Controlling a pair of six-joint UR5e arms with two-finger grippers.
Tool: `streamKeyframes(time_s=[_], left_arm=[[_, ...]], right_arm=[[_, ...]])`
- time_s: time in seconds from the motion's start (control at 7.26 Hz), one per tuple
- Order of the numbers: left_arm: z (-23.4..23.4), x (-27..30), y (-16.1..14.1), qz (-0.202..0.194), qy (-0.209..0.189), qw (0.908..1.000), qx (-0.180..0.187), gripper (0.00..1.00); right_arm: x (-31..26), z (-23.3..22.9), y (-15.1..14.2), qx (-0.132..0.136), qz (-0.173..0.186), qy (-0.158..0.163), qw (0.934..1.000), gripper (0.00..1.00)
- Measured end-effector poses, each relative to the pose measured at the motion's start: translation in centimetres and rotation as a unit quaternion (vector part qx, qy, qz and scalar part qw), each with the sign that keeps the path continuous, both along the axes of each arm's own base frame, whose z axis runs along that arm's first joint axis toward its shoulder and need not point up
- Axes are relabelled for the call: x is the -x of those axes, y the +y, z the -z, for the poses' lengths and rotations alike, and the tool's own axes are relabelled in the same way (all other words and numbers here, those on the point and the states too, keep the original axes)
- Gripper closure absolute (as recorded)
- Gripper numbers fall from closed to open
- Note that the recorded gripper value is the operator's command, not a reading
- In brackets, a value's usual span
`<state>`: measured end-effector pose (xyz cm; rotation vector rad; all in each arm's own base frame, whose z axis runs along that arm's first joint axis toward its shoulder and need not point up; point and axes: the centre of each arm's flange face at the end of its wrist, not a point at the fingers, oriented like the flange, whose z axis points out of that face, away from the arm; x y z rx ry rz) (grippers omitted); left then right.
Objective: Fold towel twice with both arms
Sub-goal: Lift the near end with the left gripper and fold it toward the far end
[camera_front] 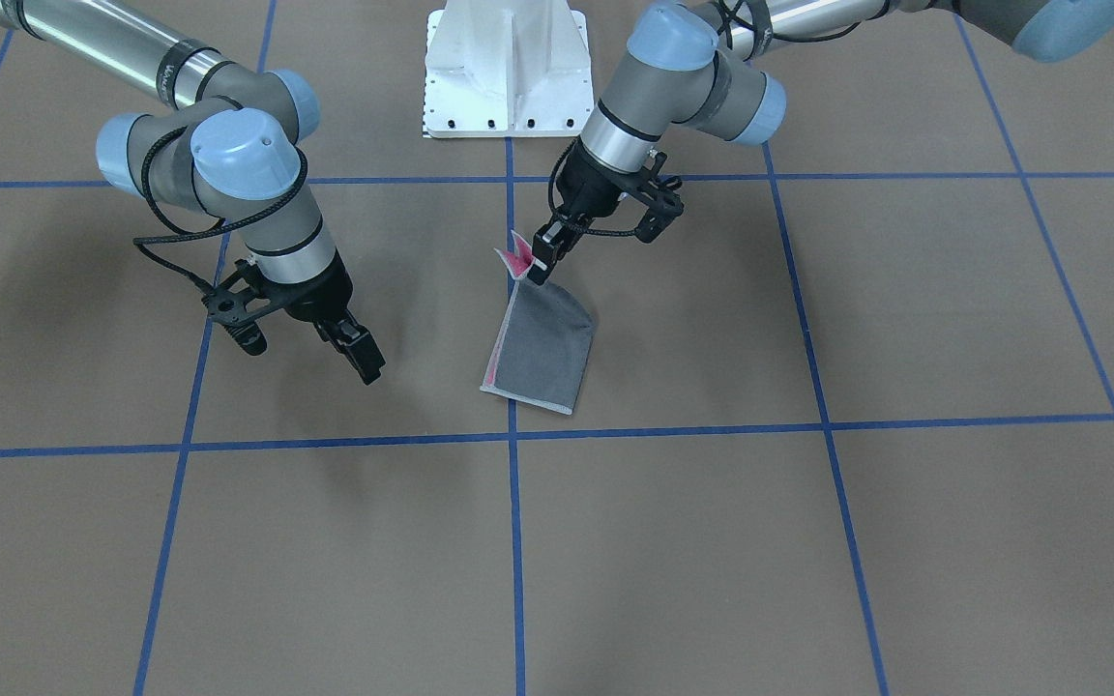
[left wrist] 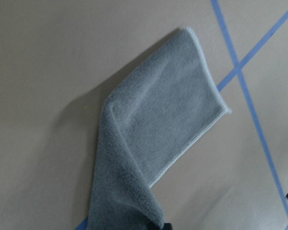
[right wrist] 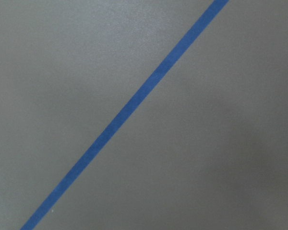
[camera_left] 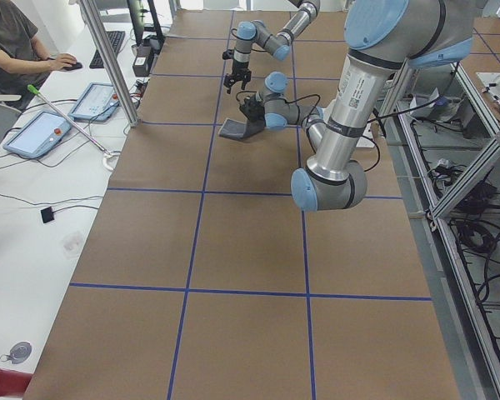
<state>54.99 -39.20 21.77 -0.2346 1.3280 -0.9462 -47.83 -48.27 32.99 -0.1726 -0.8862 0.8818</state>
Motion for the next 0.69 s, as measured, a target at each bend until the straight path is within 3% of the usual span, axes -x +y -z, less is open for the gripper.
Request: streamKeyframes(time_s=[0.69], left_arm=[[1.5,-0.5,-6.6,0.025,-0.009,0.9996,0.010,1.00]], right_arm=[[0.1,-0.4,-0.1,0.000,0.001,0.004,1.0000,0.00]])
